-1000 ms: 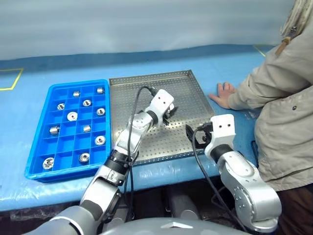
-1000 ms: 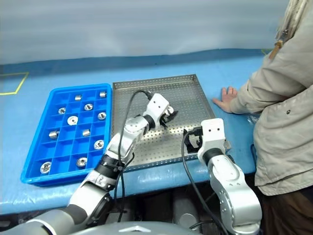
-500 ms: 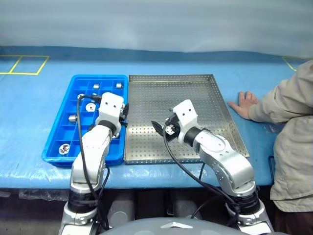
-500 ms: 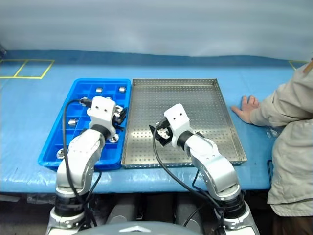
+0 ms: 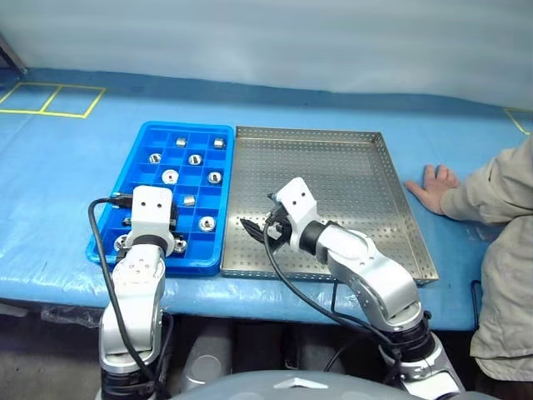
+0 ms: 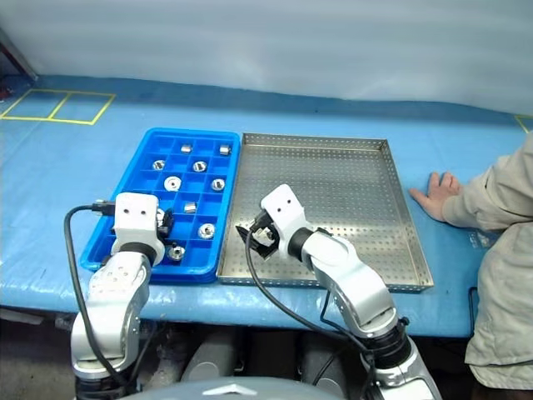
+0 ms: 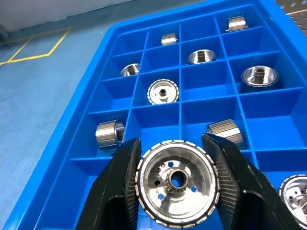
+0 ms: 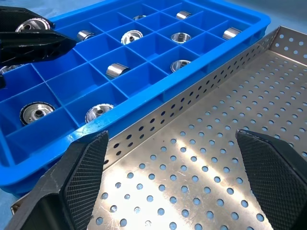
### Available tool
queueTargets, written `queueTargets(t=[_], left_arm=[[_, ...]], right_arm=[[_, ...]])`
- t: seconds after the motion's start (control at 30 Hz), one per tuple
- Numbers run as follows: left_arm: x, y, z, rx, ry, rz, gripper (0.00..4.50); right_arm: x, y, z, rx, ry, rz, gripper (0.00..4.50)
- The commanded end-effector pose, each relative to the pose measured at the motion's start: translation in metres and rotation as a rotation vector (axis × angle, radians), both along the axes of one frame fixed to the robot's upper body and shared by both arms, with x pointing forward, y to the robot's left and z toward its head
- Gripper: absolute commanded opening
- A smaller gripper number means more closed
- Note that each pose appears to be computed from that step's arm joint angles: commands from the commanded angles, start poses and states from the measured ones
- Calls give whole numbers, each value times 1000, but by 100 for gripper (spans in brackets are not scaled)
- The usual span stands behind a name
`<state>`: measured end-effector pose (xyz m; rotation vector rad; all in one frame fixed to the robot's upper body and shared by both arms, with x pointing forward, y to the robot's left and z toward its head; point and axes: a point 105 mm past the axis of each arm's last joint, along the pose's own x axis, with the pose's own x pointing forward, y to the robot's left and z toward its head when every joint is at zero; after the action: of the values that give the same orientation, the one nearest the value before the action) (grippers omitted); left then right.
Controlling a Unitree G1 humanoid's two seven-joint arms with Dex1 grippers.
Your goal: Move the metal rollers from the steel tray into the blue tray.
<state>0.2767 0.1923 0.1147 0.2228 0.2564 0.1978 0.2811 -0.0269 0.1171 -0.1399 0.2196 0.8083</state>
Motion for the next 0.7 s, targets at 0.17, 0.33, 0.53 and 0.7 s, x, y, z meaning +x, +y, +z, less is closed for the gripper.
queueTargets(t=[0.17, 0.33, 0.53, 0.7], left_arm=[[0, 12, 1, 28, -17, 57, 171], [-3, 24, -11, 43, 37, 130, 171], [-2, 24, -20, 32, 67, 135, 171], [5, 21, -18, 14, 47, 112, 171]], right_arm=[[-8, 8, 7, 37, -20, 23, 450], [-7, 5, 7, 35, -25, 1, 450], [-6, 0, 5, 27, -25, -25, 450], [-7, -1, 4, 22, -27, -35, 450]])
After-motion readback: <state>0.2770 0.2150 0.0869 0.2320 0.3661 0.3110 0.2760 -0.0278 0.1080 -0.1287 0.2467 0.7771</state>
